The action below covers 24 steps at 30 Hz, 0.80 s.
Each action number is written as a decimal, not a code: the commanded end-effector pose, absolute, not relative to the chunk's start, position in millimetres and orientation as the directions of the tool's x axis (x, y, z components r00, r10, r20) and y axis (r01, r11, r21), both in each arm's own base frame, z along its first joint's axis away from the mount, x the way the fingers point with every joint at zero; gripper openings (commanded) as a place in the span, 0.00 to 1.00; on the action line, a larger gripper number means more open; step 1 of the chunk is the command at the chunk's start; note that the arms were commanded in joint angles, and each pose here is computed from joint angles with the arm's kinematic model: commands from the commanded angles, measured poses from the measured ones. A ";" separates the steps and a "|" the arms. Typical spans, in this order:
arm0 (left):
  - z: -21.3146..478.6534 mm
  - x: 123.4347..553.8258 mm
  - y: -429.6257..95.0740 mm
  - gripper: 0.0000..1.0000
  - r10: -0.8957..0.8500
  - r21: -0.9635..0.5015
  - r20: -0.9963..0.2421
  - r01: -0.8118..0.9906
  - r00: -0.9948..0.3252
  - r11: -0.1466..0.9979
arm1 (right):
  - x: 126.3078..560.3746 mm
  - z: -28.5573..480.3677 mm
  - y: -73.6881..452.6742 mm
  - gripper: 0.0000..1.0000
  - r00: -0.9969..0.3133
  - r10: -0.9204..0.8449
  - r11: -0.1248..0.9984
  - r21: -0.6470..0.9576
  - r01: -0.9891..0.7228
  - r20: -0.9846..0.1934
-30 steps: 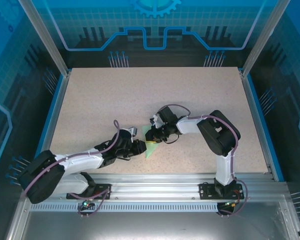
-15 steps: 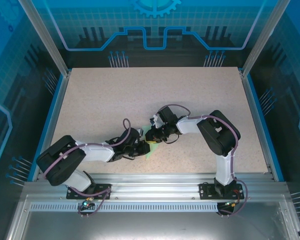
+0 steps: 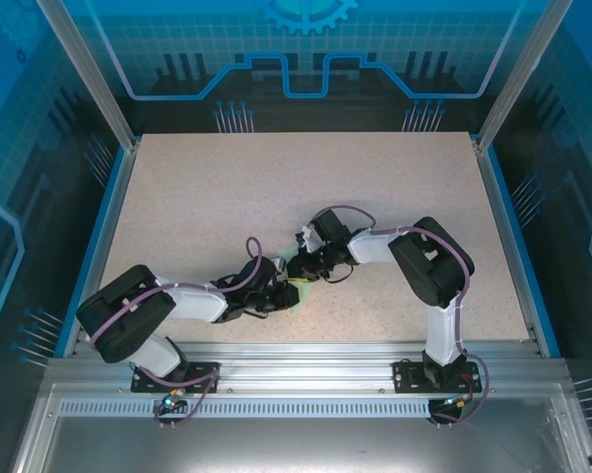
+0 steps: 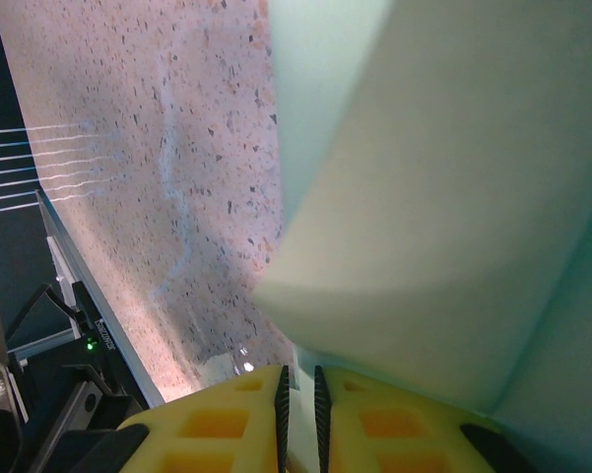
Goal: Fold a paper plane with a square sheet of paper (pick it up from the middle)
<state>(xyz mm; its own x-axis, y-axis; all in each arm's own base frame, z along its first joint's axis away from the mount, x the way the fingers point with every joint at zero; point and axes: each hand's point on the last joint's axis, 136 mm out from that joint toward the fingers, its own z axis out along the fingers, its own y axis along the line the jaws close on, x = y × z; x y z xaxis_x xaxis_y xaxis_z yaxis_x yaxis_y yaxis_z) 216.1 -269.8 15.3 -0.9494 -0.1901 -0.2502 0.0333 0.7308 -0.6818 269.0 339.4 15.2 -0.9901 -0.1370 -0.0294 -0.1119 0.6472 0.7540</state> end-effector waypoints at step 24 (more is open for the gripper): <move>-47.6 101.7 -234.1 0.18 -0.034 -0.553 0.061 -0.062 -0.998 0.831 | 266.0 -23.4 319.6 0.18 -0.994 -0.102 0.743 0.668 -0.053 0.034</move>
<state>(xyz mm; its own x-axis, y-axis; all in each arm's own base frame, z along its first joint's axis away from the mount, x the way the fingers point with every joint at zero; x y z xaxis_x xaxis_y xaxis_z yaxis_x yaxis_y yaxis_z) 183.9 -280.2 14.3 -0.9575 -0.1559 -0.2425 0.0665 0.6991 -0.7119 269.2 339.7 15.0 -0.9902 -0.1374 -0.0231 -0.1077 0.6499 0.7524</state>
